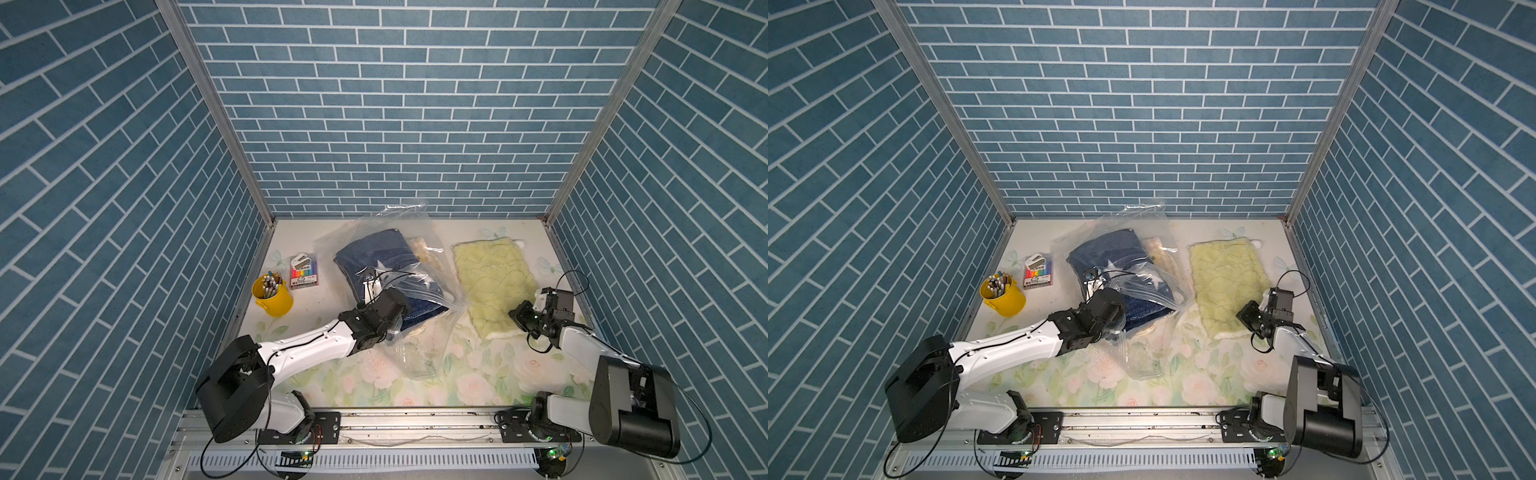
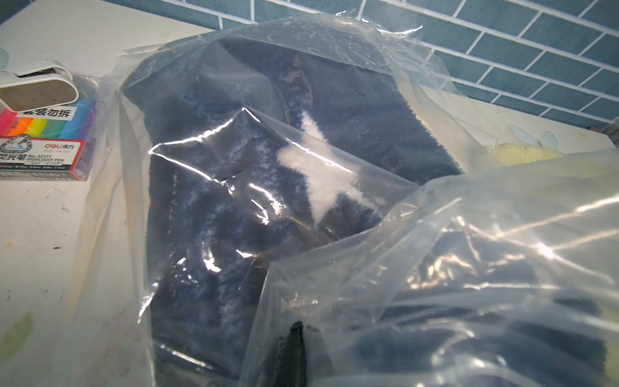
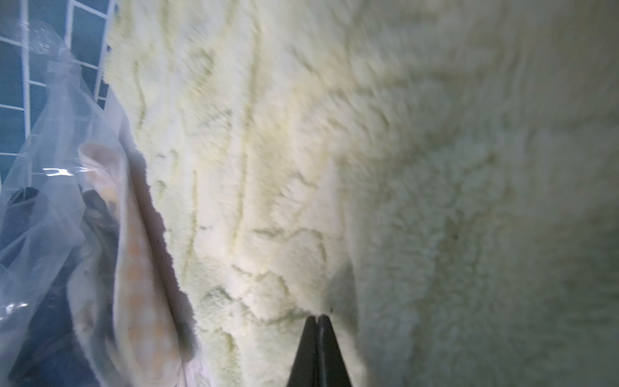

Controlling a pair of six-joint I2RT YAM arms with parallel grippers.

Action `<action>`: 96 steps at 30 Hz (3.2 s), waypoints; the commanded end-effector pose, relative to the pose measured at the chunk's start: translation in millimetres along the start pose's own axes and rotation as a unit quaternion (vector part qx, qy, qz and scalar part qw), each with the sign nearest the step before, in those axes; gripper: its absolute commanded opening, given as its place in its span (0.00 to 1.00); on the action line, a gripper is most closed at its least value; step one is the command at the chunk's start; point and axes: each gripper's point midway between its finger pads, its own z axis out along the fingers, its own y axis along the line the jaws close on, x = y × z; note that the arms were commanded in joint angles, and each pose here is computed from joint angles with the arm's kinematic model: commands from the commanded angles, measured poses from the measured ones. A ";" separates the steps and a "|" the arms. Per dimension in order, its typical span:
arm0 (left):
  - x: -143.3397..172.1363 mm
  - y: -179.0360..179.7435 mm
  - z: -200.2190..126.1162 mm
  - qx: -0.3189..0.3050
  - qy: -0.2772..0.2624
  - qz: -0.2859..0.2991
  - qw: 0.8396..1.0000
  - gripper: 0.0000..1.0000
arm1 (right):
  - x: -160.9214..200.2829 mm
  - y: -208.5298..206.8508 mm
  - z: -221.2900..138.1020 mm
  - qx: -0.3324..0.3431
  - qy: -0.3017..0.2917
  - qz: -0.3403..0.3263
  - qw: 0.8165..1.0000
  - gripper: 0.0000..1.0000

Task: Take the blanket out of the vacuum bag
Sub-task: Place the blanket at the center of the board, then adjust the vacuum bag at the center of the board.

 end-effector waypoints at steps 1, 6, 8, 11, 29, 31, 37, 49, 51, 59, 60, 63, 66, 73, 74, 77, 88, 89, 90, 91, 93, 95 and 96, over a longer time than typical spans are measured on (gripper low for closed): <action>9.2 -3.2 2.1 0.016 0.018 0.021 0.999 0.00 | -36.4 13.5 -13.2 0.025 -0.049 -0.060 0.997 0.00; 14.3 -2.8 5.8 0.012 0.024 0.028 0.999 0.00 | -45.1 47.5 26.0 -0.023 0.005 -0.075 0.997 0.00; 15.3 -2.8 6.4 0.010 0.027 0.027 0.999 0.00 | -42.3 56.9 51.6 -0.033 0.039 -0.083 0.995 0.00; 15.8 -1.9 6.0 0.007 0.031 0.023 0.999 0.00 | -45.7 57.7 85.1 -0.022 0.061 -0.084 0.994 0.00; 4.3 -3.1 1.9 -0.008 0.027 0.034 0.999 0.00 | -90.8 11.9 138.6 0.010 0.042 0.031 0.999 0.00; 4.3 -3.2 1.9 -0.008 0.028 0.035 0.999 0.00 | -92.7 21.0 140.6 -0.004 0.044 0.020 0.999 0.00; 1.4 -3.8 0.4 -0.008 0.026 0.038 0.999 0.00 | -100.3 56.3 119.1 -0.036 0.039 -0.019 0.998 0.00; 18.1 21.0 -6.7 -0.014 0.029 0.013 0.999 0.00 | 9.7 209.9 74.7 -0.260 0.125 -0.126 0.949 0.52; 21.0 26.8 -8.9 -0.014 0.028 0.001 1.000 0.00 | 35.3 225.0 86.3 -0.262 0.149 -0.143 0.943 0.55; 33.2 39.8 -8.6 -0.021 0.029 -0.013 0.999 0.00 | 110.3 269.5 125.0 -0.308 0.231 -0.137 0.913 0.57; 34.8 40.2 -6.6 -0.022 0.028 -0.014 0.999 0.00 | 118.1 275.9 129.8 -0.312 0.240 -0.139 0.909 0.56; 40.4 42.2 0.3 -0.032 0.028 -0.009 0.999 0.00 | 132.0 291.5 139.1 -0.332 0.256 -0.131 0.898 0.56; 42.4 50.6 7.7 -0.062 0.016 0.000 0.998 0.00 | 134.2 300.0 148.7 -0.338 0.257 -0.123 0.897 0.55; 32.8 47.3 28.7 -0.083 0.001 0.037 0.996 0.00 | 117.5 291.3 156.0 -0.305 0.218 -0.108 0.921 0.30; 31.9 45.0 29.6 -0.081 0.000 0.041 0.996 0.00 | 115.5 289.1 155.2 -0.301 0.213 -0.107 0.923 0.25; 29.5 42.1 29.9 -0.077 -0.002 0.045 0.996 0.00 | 112.4 282.0 152.5 -0.297 0.209 -0.103 0.926 0.07; 29.4 44.9 35.1 -0.085 -0.002 0.054 0.995 0.00 | 80.6 273.3 123.6 -0.305 0.154 -0.084 0.936 0.00; 29.5 44.3 37.1 -0.086 -0.002 0.058 0.995 0.00 | 76.4 270.7 121.9 -0.305 0.147 -0.082 0.937 0.00; 29.3 43.1 39.6 -0.086 -0.003 0.062 0.994 0.00 | 68.9 266.6 118.3 -0.303 0.136 -0.076 0.940 0.00; 28.2 41.3 42.5 -0.086 -0.004 0.064 0.994 0.00 | 62.8 264.7 116.0 -0.304 0.127 -0.073 0.941 0.00; 24.1 37.1 48.2 -0.088 -0.008 0.068 0.994 0.00 | 55.7 265.8 117.3 -0.308 0.128 -0.071 0.940 0.00; 19.8 34.8 53.9 -0.096 -0.010 0.068 0.993 0.00 | 53.0 271.8 124.6 -0.315 0.137 -0.073 0.936 0.00; 17.5 32.8 57.0 -0.099 -0.012 0.068 0.993 0.00 | 51.4 276.1 130.0 -0.318 0.140 -0.075 0.935 0.00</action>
